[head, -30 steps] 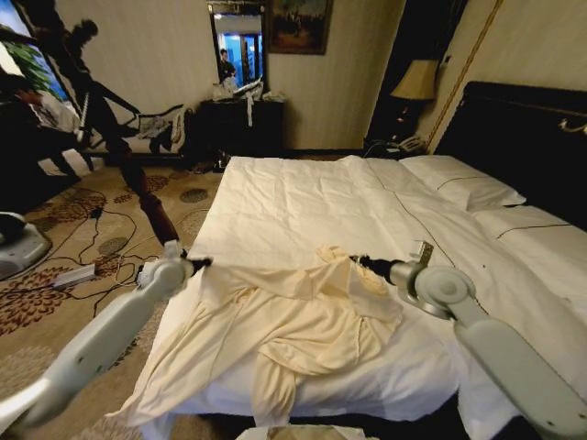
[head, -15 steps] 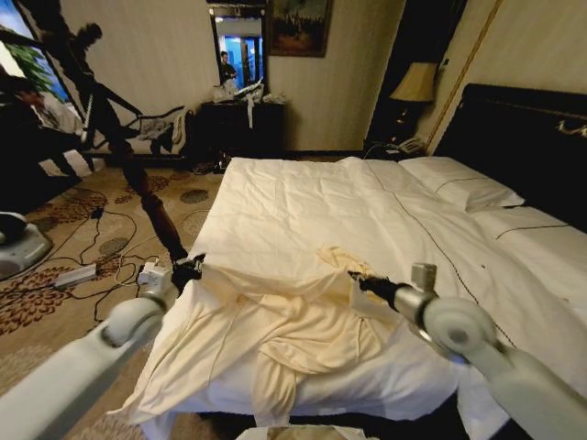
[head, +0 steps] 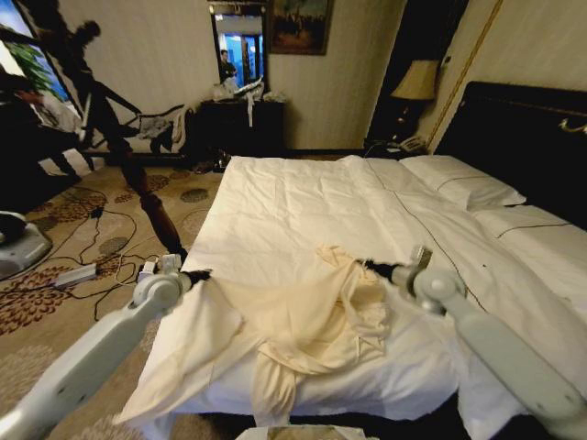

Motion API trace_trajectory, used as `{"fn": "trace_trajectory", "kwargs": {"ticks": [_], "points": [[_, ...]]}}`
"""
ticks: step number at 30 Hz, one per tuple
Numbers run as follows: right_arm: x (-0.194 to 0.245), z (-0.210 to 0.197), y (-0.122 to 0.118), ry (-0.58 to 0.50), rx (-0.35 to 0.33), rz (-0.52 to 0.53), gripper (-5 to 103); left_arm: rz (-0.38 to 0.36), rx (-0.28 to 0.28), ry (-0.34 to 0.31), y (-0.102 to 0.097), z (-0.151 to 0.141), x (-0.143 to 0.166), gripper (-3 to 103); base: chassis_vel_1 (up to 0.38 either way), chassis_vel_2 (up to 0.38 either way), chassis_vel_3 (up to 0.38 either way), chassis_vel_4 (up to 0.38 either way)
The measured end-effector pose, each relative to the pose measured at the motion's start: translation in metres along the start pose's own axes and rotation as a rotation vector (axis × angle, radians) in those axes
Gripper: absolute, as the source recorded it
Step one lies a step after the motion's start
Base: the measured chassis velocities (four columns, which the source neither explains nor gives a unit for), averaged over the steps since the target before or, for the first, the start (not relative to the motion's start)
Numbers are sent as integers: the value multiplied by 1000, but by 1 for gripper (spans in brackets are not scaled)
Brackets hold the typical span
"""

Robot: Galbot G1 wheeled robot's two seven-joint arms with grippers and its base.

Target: Pick up the clothes from the bed and hang them on the clothes hanger.

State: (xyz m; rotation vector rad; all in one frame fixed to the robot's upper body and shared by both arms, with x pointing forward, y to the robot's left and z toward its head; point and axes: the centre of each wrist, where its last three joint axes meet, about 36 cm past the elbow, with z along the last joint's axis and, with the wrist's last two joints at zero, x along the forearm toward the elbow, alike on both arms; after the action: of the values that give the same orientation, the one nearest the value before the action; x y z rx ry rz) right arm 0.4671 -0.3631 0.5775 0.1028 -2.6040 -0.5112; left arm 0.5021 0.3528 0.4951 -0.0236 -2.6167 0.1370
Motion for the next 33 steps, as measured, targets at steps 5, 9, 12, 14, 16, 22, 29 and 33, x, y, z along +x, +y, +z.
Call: {"fn": "trace_trajectory", "kwargs": {"ticks": [5, 9, 12, 14, 16, 22, 29, 33], "points": [[27, -15, 32, -173, 55, -96, 0, 47, -92, -251, -20, -26, 31, 0, 0, 0, 0, 0], [55, -31, 68, -292, 106, -199, 0, 116, -160, -399, -45, -60, 66, 0, 0, 0, 0, 0], [73, -38, 85, -350, 151, -248, 0, 158, -197, -471, -57, -80, 90, 0, 0, 0, 0, 0], [85, -44, 94, -402, 193, -277, 0, 187, -222, -523, -63, -96, 109, 0, 0, 0, 0, 0], [95, -58, 99, -468, 230, -286, 0, 203, -243, -592, -67, -123, 133, 0, 0, 0, 0, 0], [99, -98, 98, -558, 233, -270, 0, 156, -267, -702, -55, -184, 155, 0, 0, 0, 0, 0], [89, -162, 78, -657, 175, -218, 0, 95, -238, -774, -37, -240, 165, 0, 0, 0, 0, 0], [89, -167, 71, -664, 180, -208, 0, 96, -274, -759, -38, -231, 173, 0, 0, 0, 0, 0]]}}
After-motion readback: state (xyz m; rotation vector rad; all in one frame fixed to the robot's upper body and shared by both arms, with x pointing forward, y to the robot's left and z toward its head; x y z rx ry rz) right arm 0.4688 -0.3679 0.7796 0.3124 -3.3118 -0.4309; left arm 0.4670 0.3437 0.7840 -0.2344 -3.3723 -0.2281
